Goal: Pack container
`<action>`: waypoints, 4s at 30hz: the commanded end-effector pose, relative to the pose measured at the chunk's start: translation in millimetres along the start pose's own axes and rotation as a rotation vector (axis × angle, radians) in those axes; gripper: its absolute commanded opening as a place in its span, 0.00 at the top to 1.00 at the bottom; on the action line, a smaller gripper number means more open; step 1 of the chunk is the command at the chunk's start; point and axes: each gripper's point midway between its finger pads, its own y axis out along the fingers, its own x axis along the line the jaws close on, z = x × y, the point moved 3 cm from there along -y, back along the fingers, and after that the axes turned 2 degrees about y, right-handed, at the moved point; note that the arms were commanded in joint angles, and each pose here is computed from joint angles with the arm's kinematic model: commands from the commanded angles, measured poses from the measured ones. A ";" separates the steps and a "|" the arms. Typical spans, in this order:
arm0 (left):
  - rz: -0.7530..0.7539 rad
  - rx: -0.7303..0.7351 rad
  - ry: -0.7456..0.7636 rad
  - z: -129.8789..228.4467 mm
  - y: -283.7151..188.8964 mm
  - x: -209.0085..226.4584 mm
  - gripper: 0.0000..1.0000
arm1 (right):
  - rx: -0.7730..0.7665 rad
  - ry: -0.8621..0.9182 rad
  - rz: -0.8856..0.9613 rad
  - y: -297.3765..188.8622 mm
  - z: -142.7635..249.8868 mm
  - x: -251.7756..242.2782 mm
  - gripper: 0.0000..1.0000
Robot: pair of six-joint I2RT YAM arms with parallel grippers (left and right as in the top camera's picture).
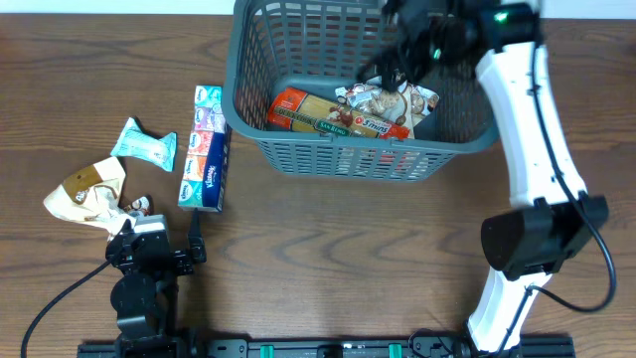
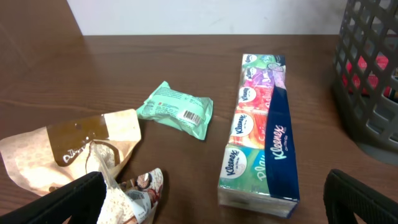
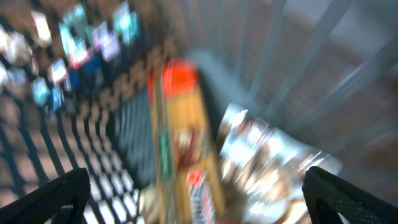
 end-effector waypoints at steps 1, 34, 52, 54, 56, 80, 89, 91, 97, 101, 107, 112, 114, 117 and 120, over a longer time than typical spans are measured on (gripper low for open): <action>0.004 0.031 0.001 10.4 1.9 -0.9 0.01 | -0.185 -0.014 0.104 -67.3 -54.2 15.6 0.01; 0.004 0.031 0.001 10.4 1.9 -0.9 0.01 | -0.183 1.079 1.413 -401.8 159.9 -121.4 0.01; 0.004 0.031 0.002 10.4 1.9 -0.9 0.01 | 0.048 1.297 1.273 -328.0 213.3 -182.3 0.01; 0.004 0.031 0.001 10.4 1.9 -0.9 0.02 | 0.098 1.311 1.257 -318.6 222.6 -185.8 0.01; 0.004 0.031 0.001 10.4 1.9 -0.9 0.01 | 0.125 1.321 1.247 -313.0 228.2 -187.5 0.01; 0.253 0.065 -0.044 -164.9 -75.9 -15.9 0.01 | 0.173 1.337 1.230 -304.0 237.3 -188.6 0.01; 0.293 0.467 -0.084 -180.4 -66.0 -16.5 0.01 | 0.173 1.337 1.230 -304.0 237.3 -188.6 0.01; 0.294 0.514 -0.087 -174.0 -60.0 -17.2 0.01 | 0.173 1.338 1.230 -304.0 237.3 -188.6 0.01; 0.178 0.702 -0.118 -148.4 -28.1 -5.2 0.01 | 0.173 1.338 1.230 -304.0 237.3 -188.6 0.01; 0.181 0.873 -0.122 -122.0 7.4 -8.7 0.01 | 0.173 1.337 1.230 -304.0 237.3 -188.6 0.01; 0.186 1.058 -0.126 -84.4 49.5 -13.8 0.01 | 0.173 1.337 1.230 -304.0 237.3 -188.6 0.01; 0.195 1.059 -0.123 -74.1 77.3 -16.5 0.01 | 0.173 1.337 1.230 -304.0 237.3 -188.6 0.01; 0.193 1.019 -0.121 -77.6 86.8 -16.5 0.01 | 0.173 1.337 1.230 -304.0 237.3 -188.6 0.01; 0.190 0.931 -0.119 -88.1 102.5 -15.9 0.01 | 0.173 1.337 1.230 -304.0 237.3 -188.6 0.01; 0.178 0.875 -0.145 -94.8 115.8 -17.7 0.01 | 0.173 1.337 1.230 -304.0 237.3 -188.6 0.01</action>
